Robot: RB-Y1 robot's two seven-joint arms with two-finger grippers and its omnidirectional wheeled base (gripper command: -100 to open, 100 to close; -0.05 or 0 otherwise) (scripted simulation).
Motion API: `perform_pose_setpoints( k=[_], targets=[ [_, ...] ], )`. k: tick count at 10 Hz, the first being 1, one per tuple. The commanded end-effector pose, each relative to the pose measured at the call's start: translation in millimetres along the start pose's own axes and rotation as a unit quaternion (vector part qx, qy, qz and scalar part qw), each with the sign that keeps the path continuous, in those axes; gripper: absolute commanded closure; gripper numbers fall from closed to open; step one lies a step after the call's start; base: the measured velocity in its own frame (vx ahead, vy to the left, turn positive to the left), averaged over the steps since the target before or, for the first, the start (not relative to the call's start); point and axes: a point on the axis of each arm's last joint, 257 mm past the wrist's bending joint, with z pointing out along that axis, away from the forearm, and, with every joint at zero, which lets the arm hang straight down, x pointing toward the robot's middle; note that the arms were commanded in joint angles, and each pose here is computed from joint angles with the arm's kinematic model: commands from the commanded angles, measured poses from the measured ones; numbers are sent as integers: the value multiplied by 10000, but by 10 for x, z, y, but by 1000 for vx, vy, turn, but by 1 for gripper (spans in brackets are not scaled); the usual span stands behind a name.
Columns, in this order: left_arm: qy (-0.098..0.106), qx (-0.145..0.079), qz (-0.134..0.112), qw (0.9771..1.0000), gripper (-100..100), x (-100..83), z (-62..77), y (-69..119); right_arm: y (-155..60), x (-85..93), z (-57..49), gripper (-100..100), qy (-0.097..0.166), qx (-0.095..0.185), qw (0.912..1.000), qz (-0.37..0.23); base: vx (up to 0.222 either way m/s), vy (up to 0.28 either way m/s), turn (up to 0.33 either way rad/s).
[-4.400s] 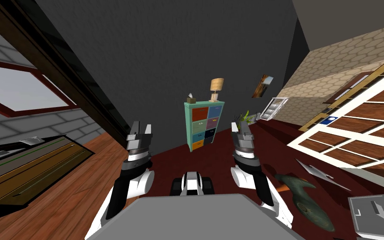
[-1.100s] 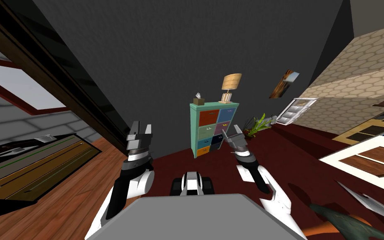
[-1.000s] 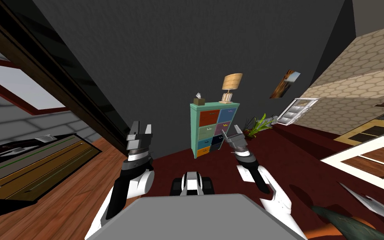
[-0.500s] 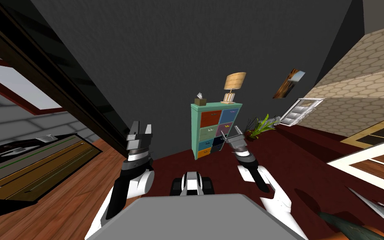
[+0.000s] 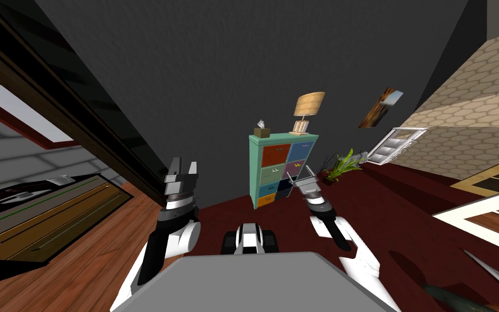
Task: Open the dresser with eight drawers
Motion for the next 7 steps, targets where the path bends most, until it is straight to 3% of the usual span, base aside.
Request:
perform_pose_setpoints(
  k=[1,2,3,5,6,7],
  targets=[
    [0,0,0,10000,0,0,0,0,11,124,-70,-100,142,-75,9986,-496,68,8,22],
    [0,0,0,10000,0,0,0,0,11,124,-70,-100,142,-76,9983,-552,37,3,-7],
    [0,0,0,10000,0,0,0,0,21,251,-149,-100,285,-153,9958,-852,60,13,32],
    [0,0,0,10000,0,0,0,0,21,251,-149,-100,283,-158,9942,-1025,50,5,12],
    [0,0,0,10000,0,0,0,0,31,381,-236,-100,432,-242,9900,-1321,59,5,31],
    [0,0,0,10000,0,0,0,0,31,381,-236,-100,429,-248,9882,-1448,57,12,27]
  ],
)
